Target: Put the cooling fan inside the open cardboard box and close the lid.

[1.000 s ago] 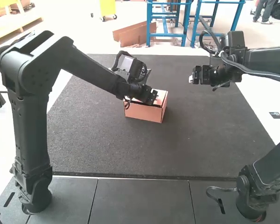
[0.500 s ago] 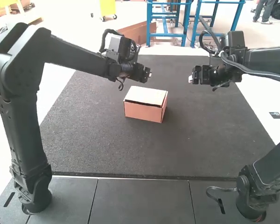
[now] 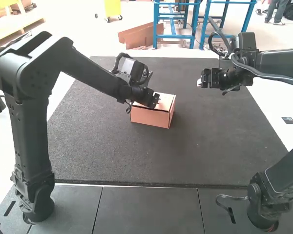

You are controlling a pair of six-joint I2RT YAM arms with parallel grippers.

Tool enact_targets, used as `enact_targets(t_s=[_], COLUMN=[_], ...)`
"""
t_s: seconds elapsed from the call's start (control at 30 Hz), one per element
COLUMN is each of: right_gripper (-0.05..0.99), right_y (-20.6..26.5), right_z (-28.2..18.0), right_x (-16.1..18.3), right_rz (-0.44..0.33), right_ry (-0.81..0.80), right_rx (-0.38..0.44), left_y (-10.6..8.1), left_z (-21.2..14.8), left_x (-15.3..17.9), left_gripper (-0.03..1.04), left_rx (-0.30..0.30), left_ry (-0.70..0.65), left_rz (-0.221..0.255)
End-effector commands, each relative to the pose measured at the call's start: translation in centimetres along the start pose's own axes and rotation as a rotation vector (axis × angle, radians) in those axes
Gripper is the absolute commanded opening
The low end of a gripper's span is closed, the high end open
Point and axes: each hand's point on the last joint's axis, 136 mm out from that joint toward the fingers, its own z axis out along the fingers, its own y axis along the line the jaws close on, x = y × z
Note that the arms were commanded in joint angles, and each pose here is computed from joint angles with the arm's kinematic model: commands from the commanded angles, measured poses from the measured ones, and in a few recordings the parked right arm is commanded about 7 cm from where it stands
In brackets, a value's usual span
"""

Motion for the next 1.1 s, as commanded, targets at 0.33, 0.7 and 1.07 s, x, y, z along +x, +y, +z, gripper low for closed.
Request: enact_targets(t_s=[0.33,0.7,1.07], right_gripper=[0.92,0.92,0.92], right_y=[0.0,-0.2,0.7], right_z=[-1.2,-1.3,-3.6], right_x=[-1.7,-2.3,-8.5], right_rz=[-0.011,-0.012,-0.079], right_ry=[-0.052,-0.074,-0.330], right_rx=[-0.006,-0.002,-0.052], left_y=[0.2,3.3,6.8], left_z=[-0.6,-5.5,-13.0], left_x=[0.5,-8.9,-12.8], left_gripper=[0.97,0.97,0.97], left_rx=[-0.004,-0.049,-0.096], left_ry=[0.023,-0.197,-0.473], left_rz=[0.015,-0.045,-0.098])
